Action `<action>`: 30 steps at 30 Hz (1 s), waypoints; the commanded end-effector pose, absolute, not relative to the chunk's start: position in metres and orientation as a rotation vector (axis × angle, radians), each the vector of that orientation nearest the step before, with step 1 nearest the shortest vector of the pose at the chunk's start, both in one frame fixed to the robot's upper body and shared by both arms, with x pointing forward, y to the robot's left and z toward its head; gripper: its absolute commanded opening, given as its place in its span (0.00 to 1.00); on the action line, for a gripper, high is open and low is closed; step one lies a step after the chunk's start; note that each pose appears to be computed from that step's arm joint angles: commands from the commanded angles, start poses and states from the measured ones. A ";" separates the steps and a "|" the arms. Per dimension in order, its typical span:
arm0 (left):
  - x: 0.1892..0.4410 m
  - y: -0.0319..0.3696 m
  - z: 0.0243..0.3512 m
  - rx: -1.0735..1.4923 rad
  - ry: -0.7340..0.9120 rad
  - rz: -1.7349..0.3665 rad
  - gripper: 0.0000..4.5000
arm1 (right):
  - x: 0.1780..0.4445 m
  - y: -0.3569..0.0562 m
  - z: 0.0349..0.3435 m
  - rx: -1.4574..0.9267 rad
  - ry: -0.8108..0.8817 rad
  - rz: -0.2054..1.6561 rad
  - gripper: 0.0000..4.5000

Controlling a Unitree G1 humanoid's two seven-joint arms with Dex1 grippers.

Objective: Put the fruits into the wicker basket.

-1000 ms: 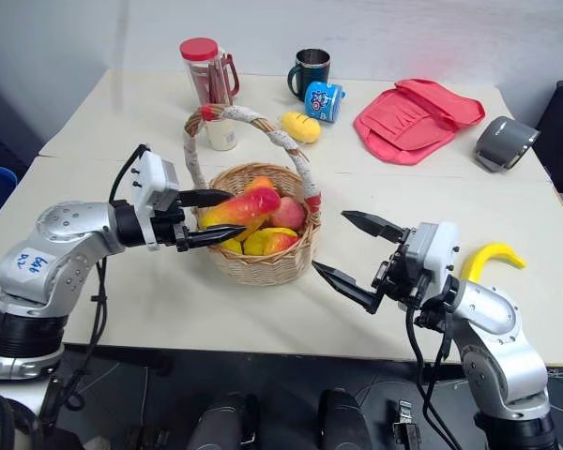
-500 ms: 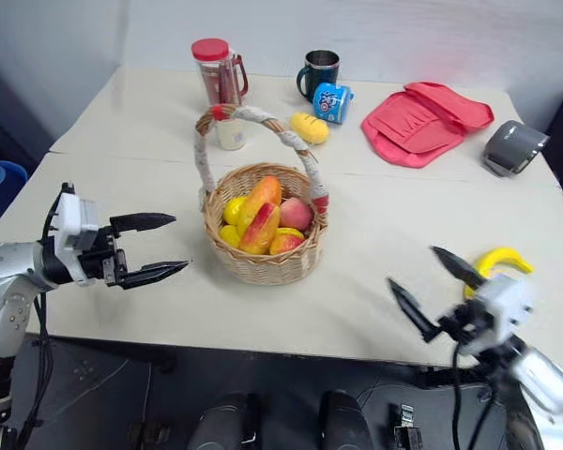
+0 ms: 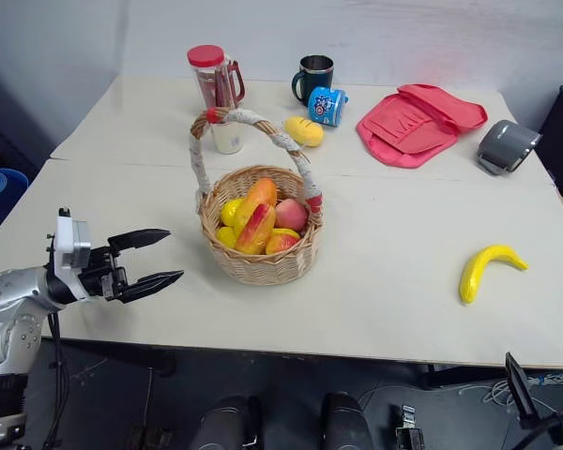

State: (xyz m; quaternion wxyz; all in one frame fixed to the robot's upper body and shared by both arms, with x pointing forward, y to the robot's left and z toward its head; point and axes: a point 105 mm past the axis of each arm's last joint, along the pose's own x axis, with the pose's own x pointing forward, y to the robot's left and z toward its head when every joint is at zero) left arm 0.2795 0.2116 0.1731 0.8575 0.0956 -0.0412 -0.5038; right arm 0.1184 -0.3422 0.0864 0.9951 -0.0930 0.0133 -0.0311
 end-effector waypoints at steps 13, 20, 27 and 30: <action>0.277 0.163 0.192 0.205 -0.205 -1.199 0.99 | 0.240 -0.327 0.136 0.040 0.256 -0.062 1.00; 0.266 0.159 0.193 0.212 -0.202 -1.218 0.99 | 0.275 -0.334 0.119 0.039 0.455 -0.087 1.00; 0.258 0.170 0.195 0.218 -0.186 -1.202 1.00 | 0.283 -0.333 0.103 0.055 0.556 -0.030 0.65; 0.252 0.174 0.190 0.250 -0.134 -1.235 1.00 | 0.285 -0.336 0.113 0.043 0.514 0.032 0.43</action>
